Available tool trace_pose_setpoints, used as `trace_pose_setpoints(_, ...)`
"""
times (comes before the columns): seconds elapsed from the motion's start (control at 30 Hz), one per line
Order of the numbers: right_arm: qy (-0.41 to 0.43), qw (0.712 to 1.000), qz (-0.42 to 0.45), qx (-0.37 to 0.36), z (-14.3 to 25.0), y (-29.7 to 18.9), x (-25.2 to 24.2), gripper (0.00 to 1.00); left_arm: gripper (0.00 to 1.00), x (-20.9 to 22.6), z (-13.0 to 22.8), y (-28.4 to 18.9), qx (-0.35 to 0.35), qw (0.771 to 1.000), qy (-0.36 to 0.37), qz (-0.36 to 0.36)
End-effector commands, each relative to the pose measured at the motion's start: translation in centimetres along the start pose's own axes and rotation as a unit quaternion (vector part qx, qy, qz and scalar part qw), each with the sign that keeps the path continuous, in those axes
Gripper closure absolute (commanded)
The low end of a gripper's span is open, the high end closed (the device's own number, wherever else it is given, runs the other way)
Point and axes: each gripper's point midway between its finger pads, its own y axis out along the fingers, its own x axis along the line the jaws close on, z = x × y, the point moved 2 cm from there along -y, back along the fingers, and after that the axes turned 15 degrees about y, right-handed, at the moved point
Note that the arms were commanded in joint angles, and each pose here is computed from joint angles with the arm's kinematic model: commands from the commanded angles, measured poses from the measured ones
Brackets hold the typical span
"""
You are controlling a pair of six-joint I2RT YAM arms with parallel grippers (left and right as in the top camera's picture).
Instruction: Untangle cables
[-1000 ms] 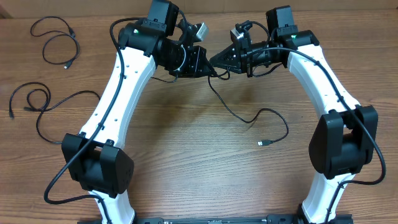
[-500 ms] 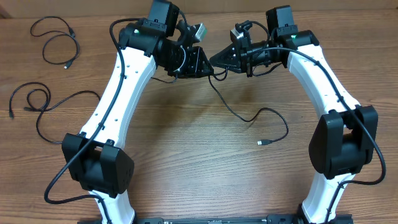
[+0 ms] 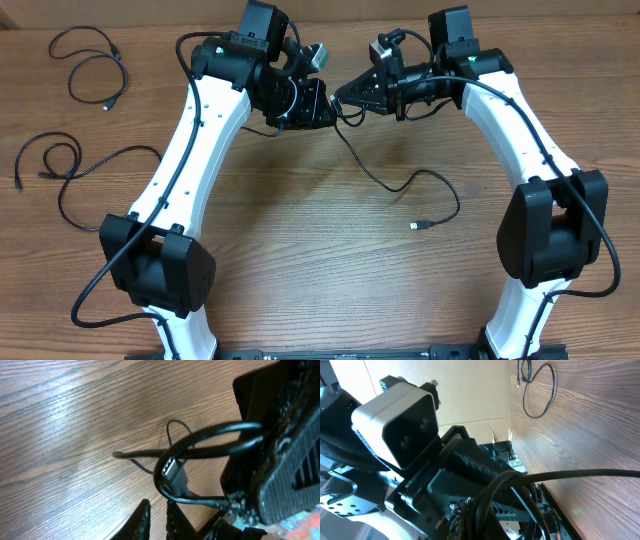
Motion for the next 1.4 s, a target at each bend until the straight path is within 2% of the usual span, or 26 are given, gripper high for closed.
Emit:
trace_pose_setpoints(0.0,-0.002,1.000,-0.014,0.015,0.9,0.0,1.7,0.96,0.83,-0.8,0.1,0.4,0.004,1.000,-0.003,0.024)
trace_pose_setpoints(0.43,0.010,1.000,-0.016,0.011,0.5,0.0,2.2,0.96,0.78,-0.2,0.1,0.3,0.004,1.000,-0.005,0.011)
trace_pose_setpoints(0.63,0.014,1.000,-0.001,-0.016,-0.3,0.0,1.7,0.96,0.83,-0.8,0.1,0.2,0.003,0.999,-0.008,0.033)
trace_pose_setpoints(0.73,0.048,0.998,0.006,-0.031,-0.7,0.0,1.5,0.96,0.85,-1.4,0.1,0.1,0.003,0.999,-0.006,0.054)
trace_pose_setpoints(0.83,0.075,0.996,0.016,-0.056,-1.5,-0.1,1.1,0.96,0.96,-2.8,-0.1,-0.1,-0.003,0.995,0.014,0.098)
trace_pose_setpoints(0.97,0.126,0.988,0.019,-0.089,-2.6,-0.3,1.2,0.96,0.96,-3.2,-0.2,-0.3,-0.008,0.993,0.027,0.111)
trace_pose_setpoints(1.1,0.127,0.987,0.002,-0.100,-3.3,-0.4,2.4,0.96,0.95,-3.2,-0.2,-0.3,-0.008,0.993,0.027,0.111)
trace_pose_setpoints(1.17,0.132,0.986,-0.007,-0.104,-3.6,-0.4,3.0,0.96,0.87,-3.1,-0.2,-0.2,-0.008,0.994,0.027,0.109)
trace_pose_setpoints(1.23,0.148,0.983,-0.013,-0.104,-3.7,-0.4,3.3,0.96,0.73,-2.9,-0.2,-0.2,-0.007,0.994,0.028,0.101)
trace_pose_setpoints(1.27,0.156,0.982,-0.017,-0.104,-3.8,-0.4,3.5,0.96,0.60,-2.9,-0.2,-0.2,-0.007,0.994,0.032,0.099)
trace_pose_setpoints(1.37,0.167,0.980,-0.021,-0.107,-3.9,-0.5,3.7,0.96,0.33,-2.9,-0.2,-0.2,-0.008,0.994,0.040,0.100)
